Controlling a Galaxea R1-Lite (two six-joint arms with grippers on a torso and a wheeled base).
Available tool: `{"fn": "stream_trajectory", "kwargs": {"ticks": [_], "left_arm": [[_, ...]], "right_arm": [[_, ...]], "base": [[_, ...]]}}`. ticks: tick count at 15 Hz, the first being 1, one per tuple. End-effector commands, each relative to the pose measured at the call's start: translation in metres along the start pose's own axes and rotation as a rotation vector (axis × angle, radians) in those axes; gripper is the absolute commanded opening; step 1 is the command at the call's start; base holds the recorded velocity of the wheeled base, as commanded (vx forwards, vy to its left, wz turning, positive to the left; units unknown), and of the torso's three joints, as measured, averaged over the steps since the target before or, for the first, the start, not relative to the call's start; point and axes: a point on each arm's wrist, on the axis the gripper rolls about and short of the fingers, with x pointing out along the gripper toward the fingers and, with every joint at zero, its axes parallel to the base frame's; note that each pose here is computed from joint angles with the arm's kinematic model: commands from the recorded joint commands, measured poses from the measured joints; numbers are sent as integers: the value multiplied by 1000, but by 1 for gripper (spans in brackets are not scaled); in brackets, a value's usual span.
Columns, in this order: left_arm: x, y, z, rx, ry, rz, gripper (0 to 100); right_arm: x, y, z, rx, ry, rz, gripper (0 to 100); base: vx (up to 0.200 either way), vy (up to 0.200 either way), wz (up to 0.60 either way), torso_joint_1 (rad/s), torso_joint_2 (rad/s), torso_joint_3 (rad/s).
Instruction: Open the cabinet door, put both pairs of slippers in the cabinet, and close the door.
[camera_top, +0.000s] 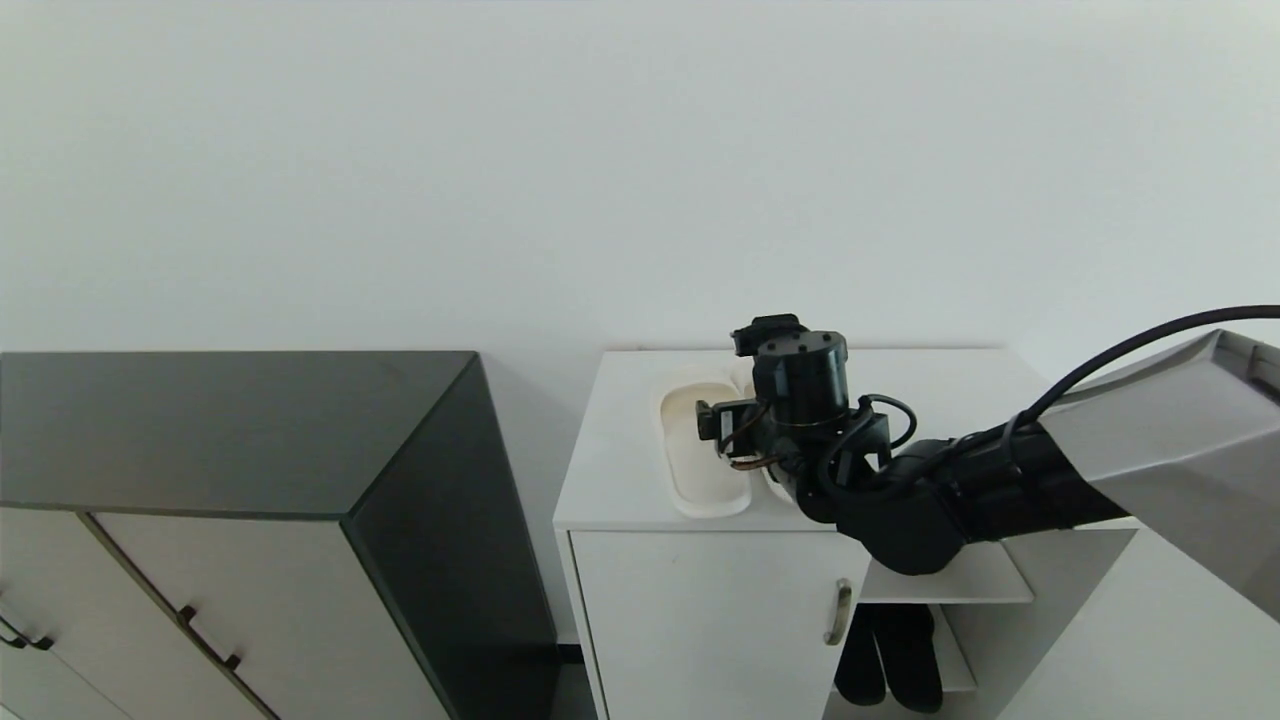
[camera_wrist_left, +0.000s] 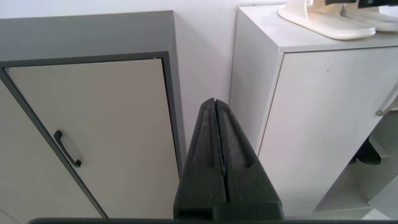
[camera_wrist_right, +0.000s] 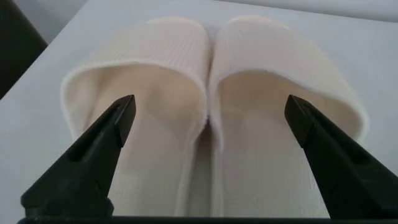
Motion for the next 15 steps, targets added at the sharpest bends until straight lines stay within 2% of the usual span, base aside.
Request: {"fn": "stream_trajectory", "kwargs": {"ticks": [1, 5, 9, 10, 15], "left_arm": [[0, 0, 0, 0, 1, 0, 0], [0, 0, 0, 0, 1, 0, 0], [0, 0, 0, -2, 1, 0, 0], [0, 0, 0, -2, 1, 0, 0], [0, 0, 0, -2, 1, 0, 0]], "right_arm": [[14, 3, -9, -5, 7, -8, 100], [30, 10, -16, -17, 2, -7, 100], [49, 7, -15, -6, -17, -22, 100], [51, 8, -15, -14, -21, -25, 0], [52, 6, -8, -21, -40, -27, 0]], "base": [[0, 0, 0, 0, 0, 0], [0, 0, 0, 0, 0, 0], [0, 0, 0, 0, 0, 0], [0, 0, 0, 0, 0, 0], [0, 0, 0, 0, 0, 0]]}}
